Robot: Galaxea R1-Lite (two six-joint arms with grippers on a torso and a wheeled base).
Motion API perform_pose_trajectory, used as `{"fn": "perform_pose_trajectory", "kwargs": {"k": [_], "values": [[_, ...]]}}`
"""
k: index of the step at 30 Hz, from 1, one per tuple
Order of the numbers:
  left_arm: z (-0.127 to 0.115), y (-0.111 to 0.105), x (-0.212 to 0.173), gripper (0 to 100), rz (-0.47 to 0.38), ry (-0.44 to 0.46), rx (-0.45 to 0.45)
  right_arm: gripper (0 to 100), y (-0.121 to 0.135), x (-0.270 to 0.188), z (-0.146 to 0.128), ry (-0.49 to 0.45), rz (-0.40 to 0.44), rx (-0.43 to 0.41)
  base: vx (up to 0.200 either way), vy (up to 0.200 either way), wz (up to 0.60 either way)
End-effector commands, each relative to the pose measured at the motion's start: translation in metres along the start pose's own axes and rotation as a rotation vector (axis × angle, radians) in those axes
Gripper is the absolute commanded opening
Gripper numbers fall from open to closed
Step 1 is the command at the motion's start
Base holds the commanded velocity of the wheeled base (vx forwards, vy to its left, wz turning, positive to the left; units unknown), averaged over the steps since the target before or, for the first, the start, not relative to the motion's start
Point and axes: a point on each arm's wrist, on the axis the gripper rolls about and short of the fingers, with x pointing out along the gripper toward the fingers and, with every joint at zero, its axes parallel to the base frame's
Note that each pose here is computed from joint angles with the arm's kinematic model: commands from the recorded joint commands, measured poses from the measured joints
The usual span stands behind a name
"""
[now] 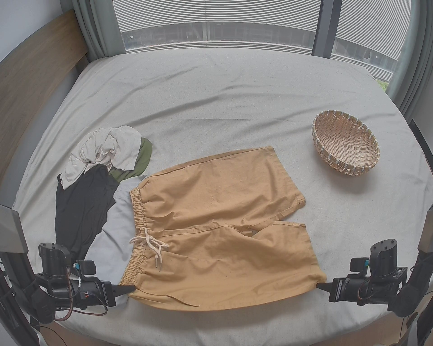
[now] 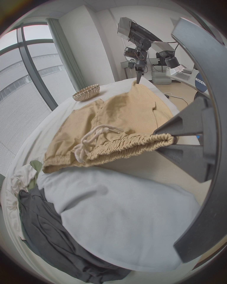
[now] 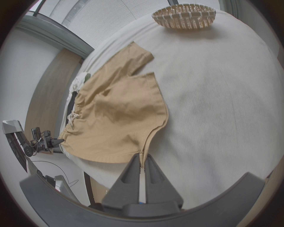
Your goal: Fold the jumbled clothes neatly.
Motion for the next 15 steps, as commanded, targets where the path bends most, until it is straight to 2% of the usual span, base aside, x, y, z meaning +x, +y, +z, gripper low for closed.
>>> {"fn": "perform_pose_trajectory", "kwargs": {"k": [1, 4, 10, 15], "values": [[0.026, -0.011, -0.003, 0, -0.075, -0.176, 0.062, 0, 0.006, 0.004, 0.032, -0.233, 0.079, -0.027, 0.0, 0.0, 0.0], [0.045, -0.016, -0.003, 0, -0.12, -0.291, 0.087, 0, 0.013, 0.009, 0.051, -0.332, 0.123, -0.037, 0.0, 0.0, 0.0], [0.073, -0.018, 0.005, 0, -0.114, -0.395, 0.133, 0, 0.026, 0.017, 0.088, -0.475, 0.186, -0.043, 0.0, 0.0, 0.0], [0.085, -0.02, 0.011, 0, -0.09, -0.452, 0.137, 0, 0.032, 0.022, 0.114, -0.565, 0.215, -0.061, 0.0, 0.0, 0.0]]}}
